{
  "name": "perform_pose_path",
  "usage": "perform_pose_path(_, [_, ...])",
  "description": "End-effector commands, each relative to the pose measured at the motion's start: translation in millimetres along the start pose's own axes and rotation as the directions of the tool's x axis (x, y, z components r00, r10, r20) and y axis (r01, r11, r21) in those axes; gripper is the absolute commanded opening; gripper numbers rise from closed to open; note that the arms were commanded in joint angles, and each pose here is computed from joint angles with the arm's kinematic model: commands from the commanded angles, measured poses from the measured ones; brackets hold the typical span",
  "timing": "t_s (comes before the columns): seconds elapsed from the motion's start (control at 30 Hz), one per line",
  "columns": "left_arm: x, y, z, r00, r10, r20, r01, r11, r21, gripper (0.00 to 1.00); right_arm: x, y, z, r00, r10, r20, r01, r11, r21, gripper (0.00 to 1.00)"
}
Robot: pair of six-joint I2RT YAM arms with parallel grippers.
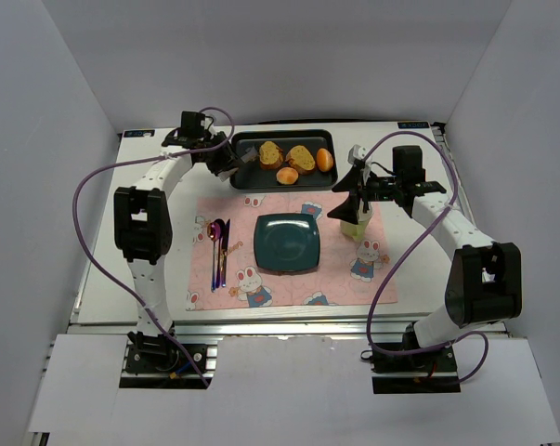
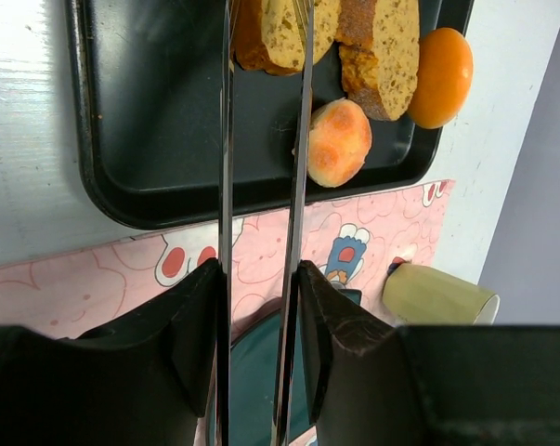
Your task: Place the bread
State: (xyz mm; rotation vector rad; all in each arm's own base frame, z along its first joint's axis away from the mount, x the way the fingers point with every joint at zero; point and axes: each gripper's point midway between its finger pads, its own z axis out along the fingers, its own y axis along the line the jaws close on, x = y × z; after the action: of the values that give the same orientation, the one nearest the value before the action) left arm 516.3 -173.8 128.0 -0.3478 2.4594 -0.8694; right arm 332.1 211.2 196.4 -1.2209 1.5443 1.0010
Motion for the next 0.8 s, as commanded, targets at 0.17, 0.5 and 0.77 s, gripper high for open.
perform_pose_path(0.17, [0,-19,-2,0.999,0.034,-0.004,-0.033,0.997,0.069,0.49,-10,-2,-1,0.999,-0.025,0.026,0.025,1.0,-0.009,0.89])
perform_pose_path(0.5, [5,-12,2,0.999,0.051,-0.018,-0.05,0.998,0.041,0.49,-9,-2,-1,0.999,-0.025,0.026,0.025,1.0,-0.009,0.89])
perform_pose_path(0.77, [16,-9,9,0.996,0.077,-0.048,-0.076,0.997,0.009,0.48,-10,-1,-1,0.999,-0.026,0.027,0.026,1.0,-0.01,0.89])
